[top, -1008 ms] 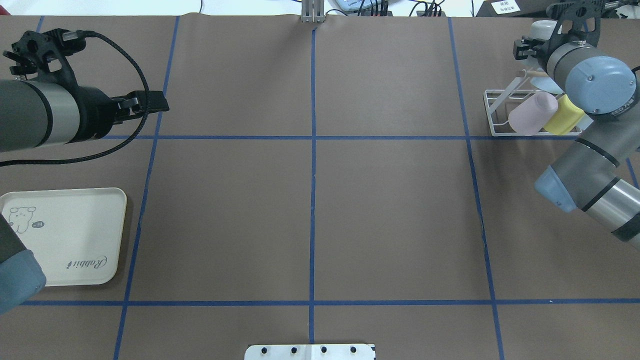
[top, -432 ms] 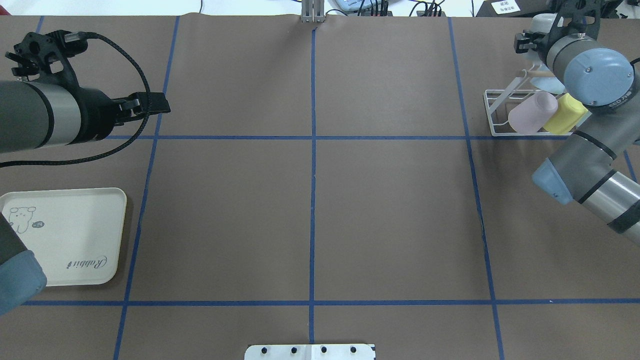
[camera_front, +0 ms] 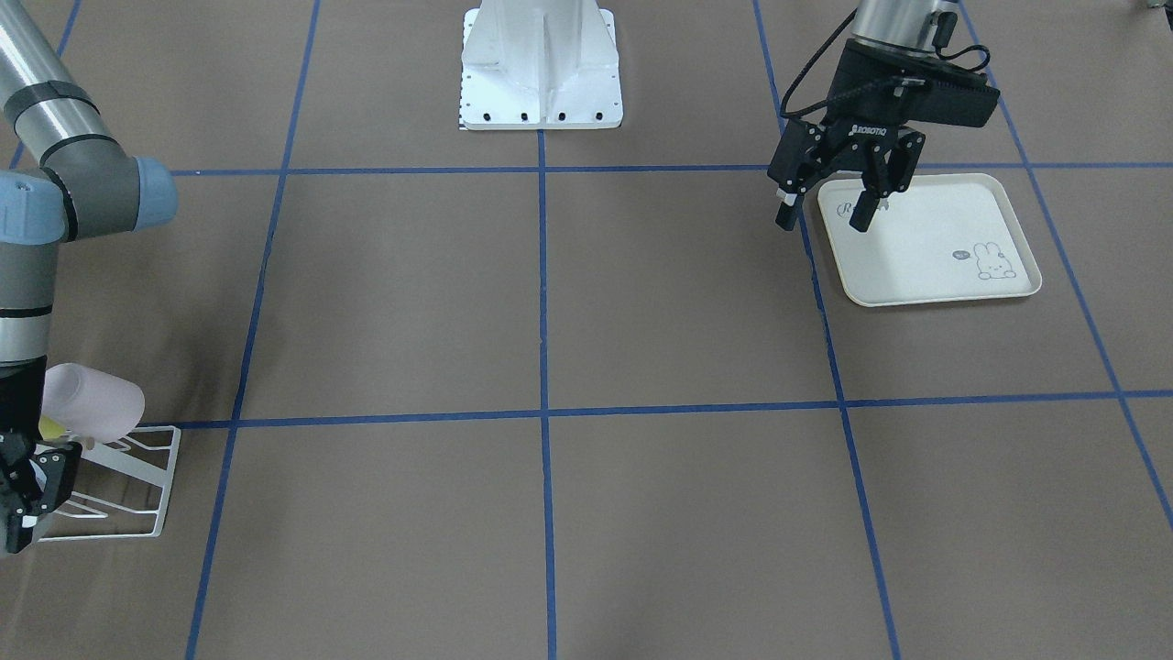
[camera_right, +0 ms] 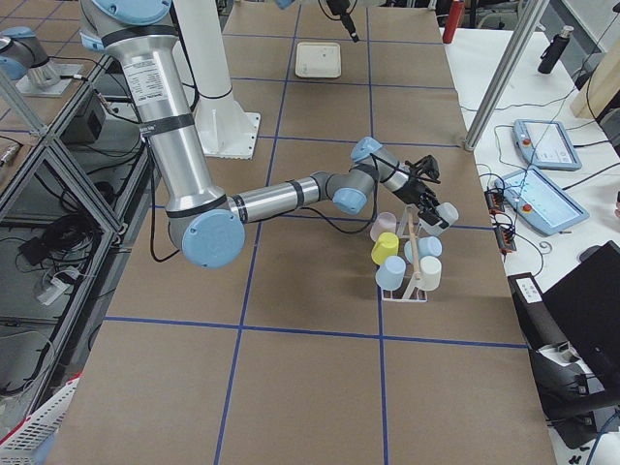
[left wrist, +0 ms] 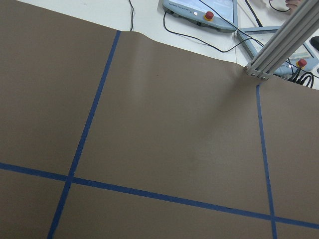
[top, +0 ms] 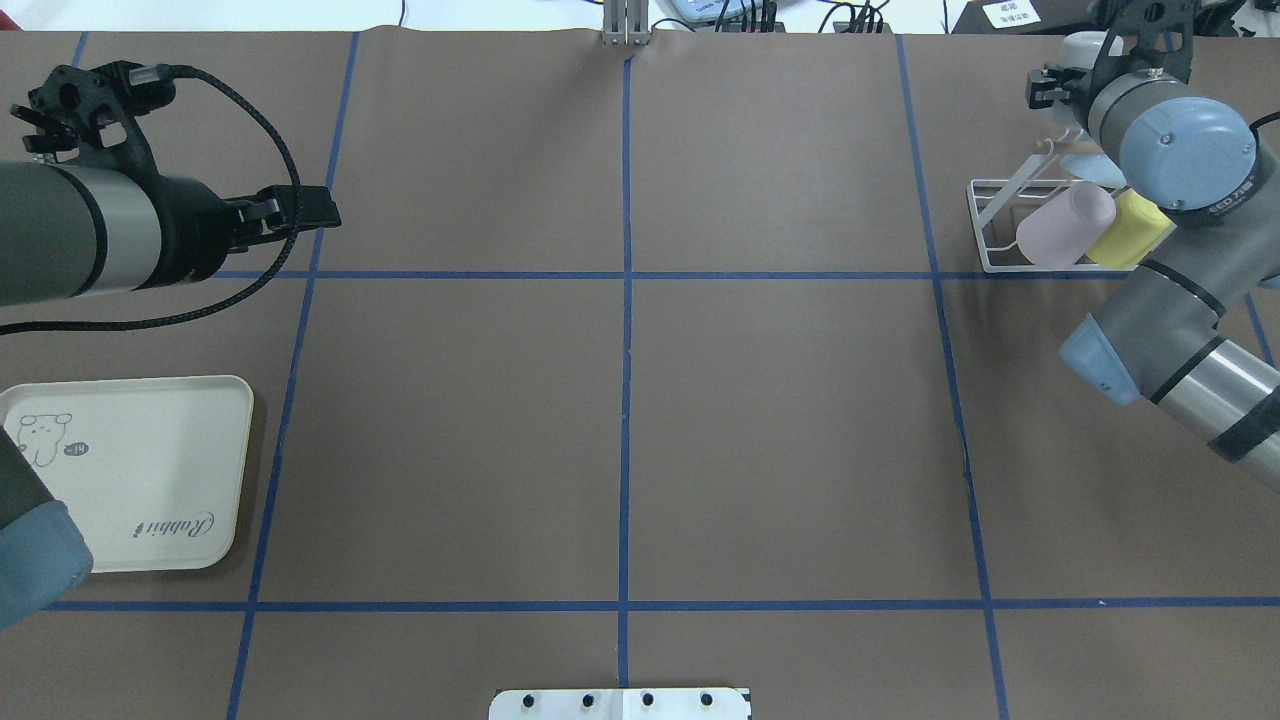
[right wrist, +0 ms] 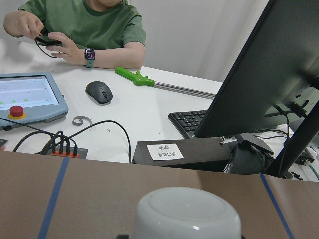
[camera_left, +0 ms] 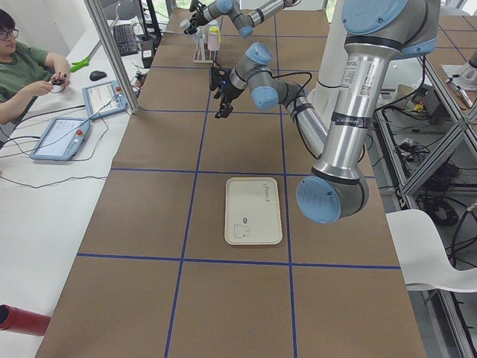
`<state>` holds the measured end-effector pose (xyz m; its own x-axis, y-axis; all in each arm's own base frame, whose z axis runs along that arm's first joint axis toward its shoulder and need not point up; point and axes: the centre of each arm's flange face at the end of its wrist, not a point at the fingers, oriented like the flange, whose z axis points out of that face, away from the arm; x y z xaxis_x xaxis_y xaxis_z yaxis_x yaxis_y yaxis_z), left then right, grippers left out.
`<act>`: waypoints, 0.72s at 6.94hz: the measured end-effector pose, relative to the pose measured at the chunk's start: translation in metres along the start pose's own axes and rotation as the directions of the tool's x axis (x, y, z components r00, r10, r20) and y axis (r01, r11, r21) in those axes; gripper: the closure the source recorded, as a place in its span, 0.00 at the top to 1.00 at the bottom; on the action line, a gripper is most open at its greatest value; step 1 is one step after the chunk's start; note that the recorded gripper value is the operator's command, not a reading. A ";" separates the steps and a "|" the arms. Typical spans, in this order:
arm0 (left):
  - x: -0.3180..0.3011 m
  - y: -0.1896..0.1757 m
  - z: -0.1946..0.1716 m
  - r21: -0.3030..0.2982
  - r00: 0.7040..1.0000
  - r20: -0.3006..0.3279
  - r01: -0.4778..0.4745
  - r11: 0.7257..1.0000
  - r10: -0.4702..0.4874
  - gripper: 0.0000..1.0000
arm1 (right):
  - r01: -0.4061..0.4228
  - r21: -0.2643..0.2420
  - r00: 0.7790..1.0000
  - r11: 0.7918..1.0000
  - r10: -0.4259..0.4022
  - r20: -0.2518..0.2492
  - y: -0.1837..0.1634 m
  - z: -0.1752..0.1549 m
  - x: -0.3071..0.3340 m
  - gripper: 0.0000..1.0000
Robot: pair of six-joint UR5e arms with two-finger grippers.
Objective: Transfer IKEA cup to right arm and place on rack
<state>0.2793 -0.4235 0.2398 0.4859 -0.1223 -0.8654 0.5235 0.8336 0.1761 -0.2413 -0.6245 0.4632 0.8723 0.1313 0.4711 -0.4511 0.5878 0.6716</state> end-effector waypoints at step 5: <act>0.000 0.000 0.000 -0.001 1.000 -0.001 0.000 1.000 0.000 1.00 | 0.003 -0.013 1.000 1.000 -0.003 0.011 0.011 -0.001 -0.009 0.00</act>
<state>0.2791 -0.4235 0.2395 0.4848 -0.1218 -0.8661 0.5230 0.8341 0.1755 -0.2536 -0.6187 0.4660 0.8714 0.1208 0.4755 -0.4461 0.5985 0.6654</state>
